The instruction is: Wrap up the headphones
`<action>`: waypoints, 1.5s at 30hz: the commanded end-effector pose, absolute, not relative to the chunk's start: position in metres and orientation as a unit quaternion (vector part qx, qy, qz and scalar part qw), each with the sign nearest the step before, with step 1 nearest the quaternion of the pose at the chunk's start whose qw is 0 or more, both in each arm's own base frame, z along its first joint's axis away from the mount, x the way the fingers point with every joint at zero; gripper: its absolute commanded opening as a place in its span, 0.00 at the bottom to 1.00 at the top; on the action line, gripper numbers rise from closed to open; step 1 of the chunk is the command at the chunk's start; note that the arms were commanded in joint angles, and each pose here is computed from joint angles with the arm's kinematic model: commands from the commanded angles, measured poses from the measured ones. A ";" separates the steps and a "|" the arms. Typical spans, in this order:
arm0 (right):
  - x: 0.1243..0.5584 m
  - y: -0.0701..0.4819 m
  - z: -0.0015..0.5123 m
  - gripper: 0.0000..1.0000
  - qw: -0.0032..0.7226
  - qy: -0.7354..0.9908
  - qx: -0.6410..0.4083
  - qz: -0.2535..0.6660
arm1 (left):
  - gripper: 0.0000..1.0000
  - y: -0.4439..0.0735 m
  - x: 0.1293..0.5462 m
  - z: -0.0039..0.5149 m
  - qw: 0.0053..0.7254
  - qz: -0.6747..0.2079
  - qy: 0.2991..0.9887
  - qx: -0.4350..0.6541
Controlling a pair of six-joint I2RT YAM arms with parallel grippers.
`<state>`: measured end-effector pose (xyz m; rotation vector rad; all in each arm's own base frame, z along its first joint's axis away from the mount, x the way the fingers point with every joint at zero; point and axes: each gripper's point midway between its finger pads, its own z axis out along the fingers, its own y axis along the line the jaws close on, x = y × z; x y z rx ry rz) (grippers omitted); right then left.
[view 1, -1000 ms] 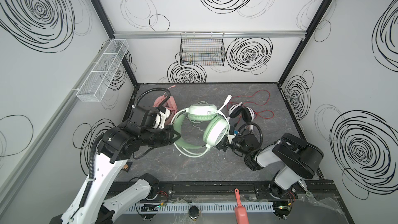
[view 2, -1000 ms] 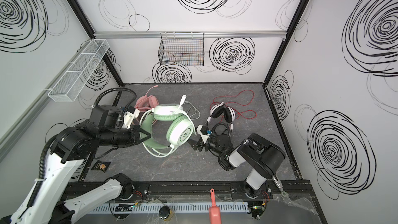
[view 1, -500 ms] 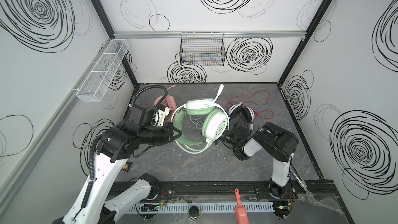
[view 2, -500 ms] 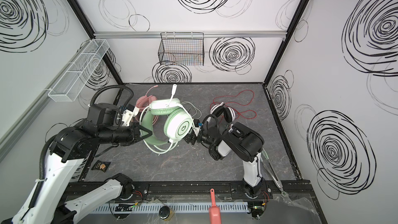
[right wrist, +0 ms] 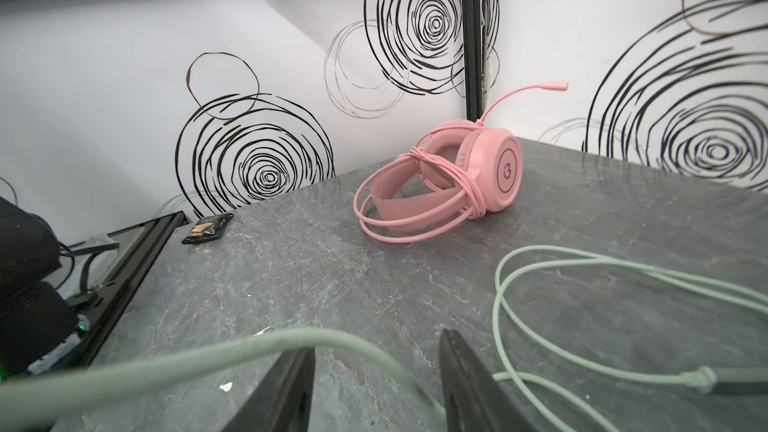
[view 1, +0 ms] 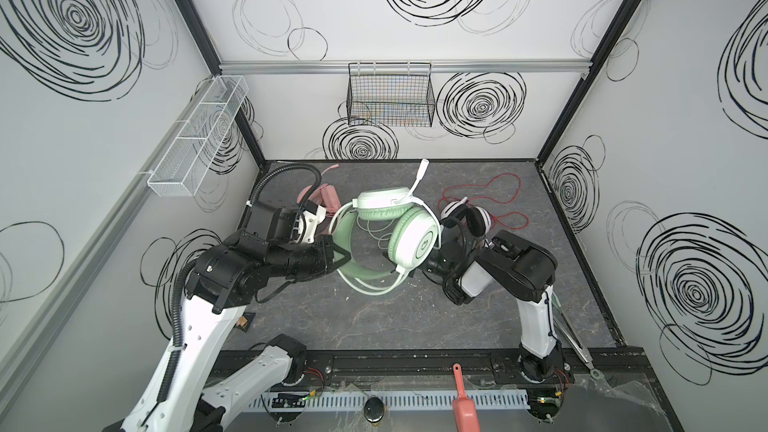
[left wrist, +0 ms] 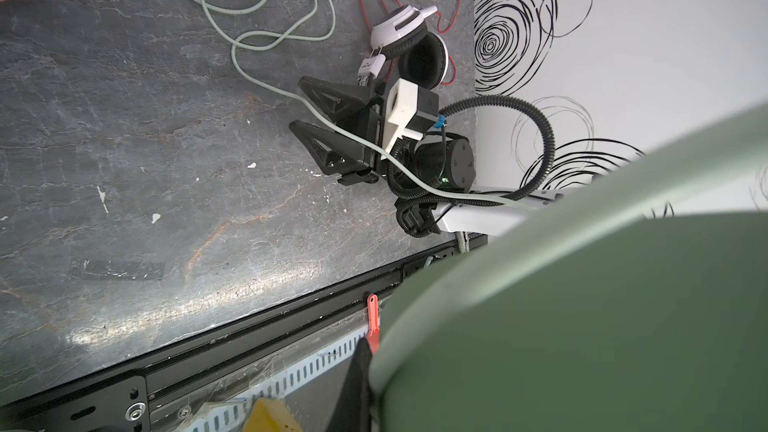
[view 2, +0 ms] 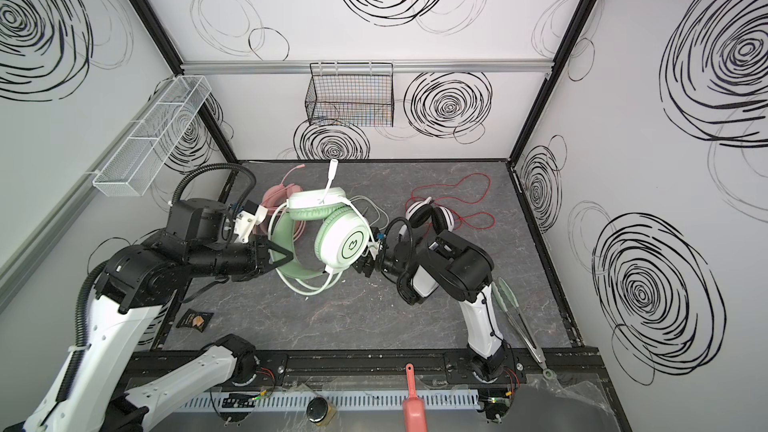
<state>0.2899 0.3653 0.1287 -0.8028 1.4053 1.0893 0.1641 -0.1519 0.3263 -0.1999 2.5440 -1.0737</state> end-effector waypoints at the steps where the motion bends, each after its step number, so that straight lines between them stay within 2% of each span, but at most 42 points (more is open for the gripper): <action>1: 0.277 0.358 0.217 0.45 0.679 0.434 -0.337 0.487 | 0.00 -0.159 0.169 0.359 0.229 -0.424 0.875 -0.048; 6: 0.283 0.357 0.221 0.43 0.692 0.430 -0.332 0.476 | 0.00 -0.158 0.169 0.357 0.229 -0.423 0.875 -0.051; 10: 0.282 0.355 0.219 0.17 0.682 0.433 -0.335 0.485 | 0.00 -0.157 0.169 0.357 0.230 -0.423 0.875 -0.053; 15: 0.261 0.341 0.215 0.00 0.657 0.452 -0.337 0.500 | 0.00 -0.149 0.176 0.356 0.246 -0.403 0.879 -0.068; 18: 0.248 0.321 0.212 0.00 0.619 0.510 -0.300 0.516 | 0.00 -0.132 0.189 0.361 0.287 -0.363 0.882 -0.093; 20: 0.251 0.314 0.191 0.00 0.551 0.606 -0.267 0.508 | 0.00 -0.120 0.201 0.372 0.330 -0.339 0.874 -0.108; 22: 0.253 0.310 0.167 0.00 0.470 0.711 -0.245 0.462 | 0.00 -0.103 0.214 0.372 0.367 -0.296 0.872 -0.128; 23: 0.248 0.306 0.165 0.00 0.451 0.744 -0.254 0.423 | 0.00 -0.092 0.222 0.368 0.383 -0.260 0.876 -0.140; 26: 0.219 0.293 0.191 0.00 0.473 0.753 -0.305 0.342 | 0.00 -0.070 0.242 0.344 0.400 -0.183 0.883 -0.163; 29: 0.205 0.276 0.231 0.00 0.493 0.758 -0.299 0.304 | 0.00 -0.068 0.257 0.329 0.408 -0.164 0.882 -0.170; 32: 0.199 0.262 0.255 0.00 0.484 0.783 -0.293 0.257 | 0.00 -0.065 0.269 0.325 0.415 -0.146 0.881 -0.175; 38: 0.203 0.227 0.242 0.00 0.447 0.843 -0.274 0.118 | 0.00 -0.043 0.284 0.336 0.441 -0.103 0.870 -0.194; 45: 0.218 0.181 0.256 0.00 0.486 0.847 -0.202 0.066 | 0.00 0.010 0.295 0.326 0.442 -0.115 0.845 -0.278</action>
